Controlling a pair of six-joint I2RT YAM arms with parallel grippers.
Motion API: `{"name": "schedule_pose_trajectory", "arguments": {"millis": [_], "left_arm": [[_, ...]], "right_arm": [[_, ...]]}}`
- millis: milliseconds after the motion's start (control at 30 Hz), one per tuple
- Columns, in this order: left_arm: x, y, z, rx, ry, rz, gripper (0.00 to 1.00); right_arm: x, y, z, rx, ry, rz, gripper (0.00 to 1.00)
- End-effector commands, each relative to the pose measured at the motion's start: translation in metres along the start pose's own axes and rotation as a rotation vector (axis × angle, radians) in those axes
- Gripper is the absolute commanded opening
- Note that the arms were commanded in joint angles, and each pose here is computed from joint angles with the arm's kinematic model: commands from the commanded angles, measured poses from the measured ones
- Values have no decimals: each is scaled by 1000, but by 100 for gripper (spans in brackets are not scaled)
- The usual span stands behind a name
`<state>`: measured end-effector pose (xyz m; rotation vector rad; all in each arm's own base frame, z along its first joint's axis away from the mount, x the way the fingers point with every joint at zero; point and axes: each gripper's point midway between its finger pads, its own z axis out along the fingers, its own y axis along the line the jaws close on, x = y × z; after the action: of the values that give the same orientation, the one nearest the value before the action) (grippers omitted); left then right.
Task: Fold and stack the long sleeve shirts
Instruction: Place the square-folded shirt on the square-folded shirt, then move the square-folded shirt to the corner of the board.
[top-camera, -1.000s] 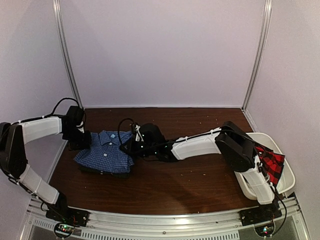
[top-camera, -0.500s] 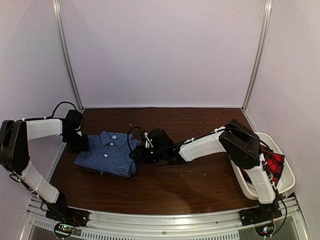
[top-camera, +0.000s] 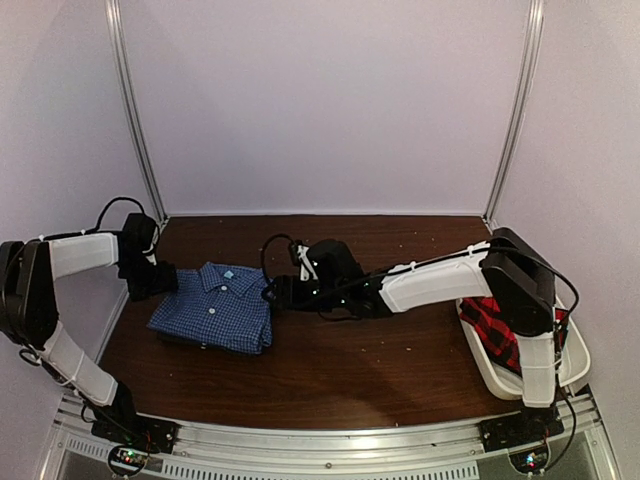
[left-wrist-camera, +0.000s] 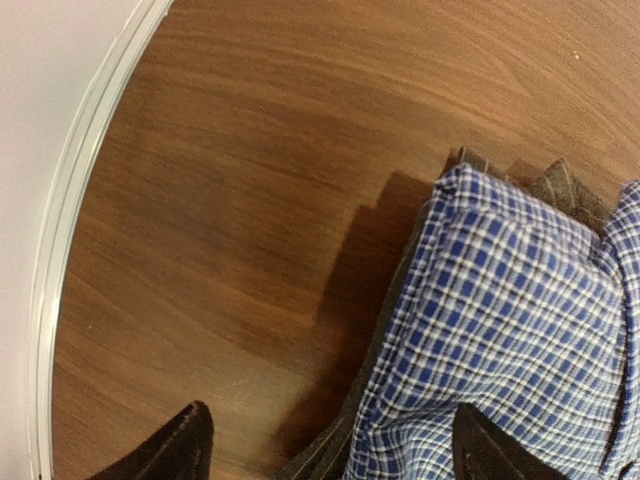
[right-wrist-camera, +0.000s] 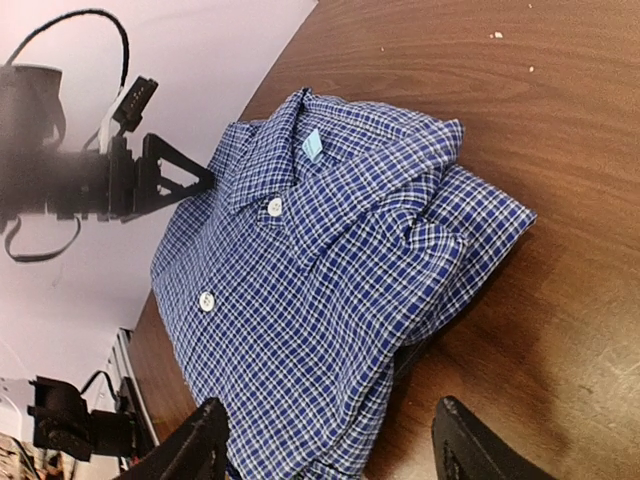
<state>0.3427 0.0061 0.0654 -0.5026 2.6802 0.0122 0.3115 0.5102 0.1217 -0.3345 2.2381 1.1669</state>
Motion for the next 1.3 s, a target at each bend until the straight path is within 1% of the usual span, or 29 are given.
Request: {"name": "schedule_pose_trajectory", "arguments": {"millis": [0, 33, 100, 133, 333, 500, 667, 733, 833, 967, 1067, 1133, 1267], "left_arm": [[-28, -11, -23, 57, -93, 2, 92], [-30, -12, -25, 62, -101, 2, 97], [-33, -13, -30, 72, -115, 1, 98], [-34, -13, -32, 75, -121, 0, 98], [-41, -21, -49, 122, -162, 5, 98], [-47, -49, -74, 210, -209, 42, 98], [-36, -105, -95, 324, -206, 90, 98], [-26, -132, -103, 367, -196, 119, 98], [-14, -163, -107, 384, -191, 157, 98], [11, -213, -113, 455, -166, 220, 98], [36, -254, -115, 507, -134, 287, 98], [50, -277, -107, 515, -106, 324, 98], [72, -321, -103, 563, -75, 384, 98]], "right_arm": [[-26, 9, -27, 36, -72, -63, 78], [-29, 10, -30, 37, -79, -69, 84], [-34, 11, -37, 43, -93, -78, 98], [-36, 12, -40, 43, -99, -81, 100], [-50, 14, -59, 62, -140, -99, 100], [-64, 14, -81, 88, -187, -108, 100], [-74, 3, -110, 159, -237, -125, 100], [-80, -3, -124, 198, -268, -131, 100], [-85, -13, -143, 250, -296, -137, 100], [-91, -25, -170, 326, -340, -150, 100], [-93, -33, -188, 364, -364, -157, 100], [-95, -36, -198, 380, -381, -155, 100], [-92, -45, -217, 418, -396, -148, 100]]}}
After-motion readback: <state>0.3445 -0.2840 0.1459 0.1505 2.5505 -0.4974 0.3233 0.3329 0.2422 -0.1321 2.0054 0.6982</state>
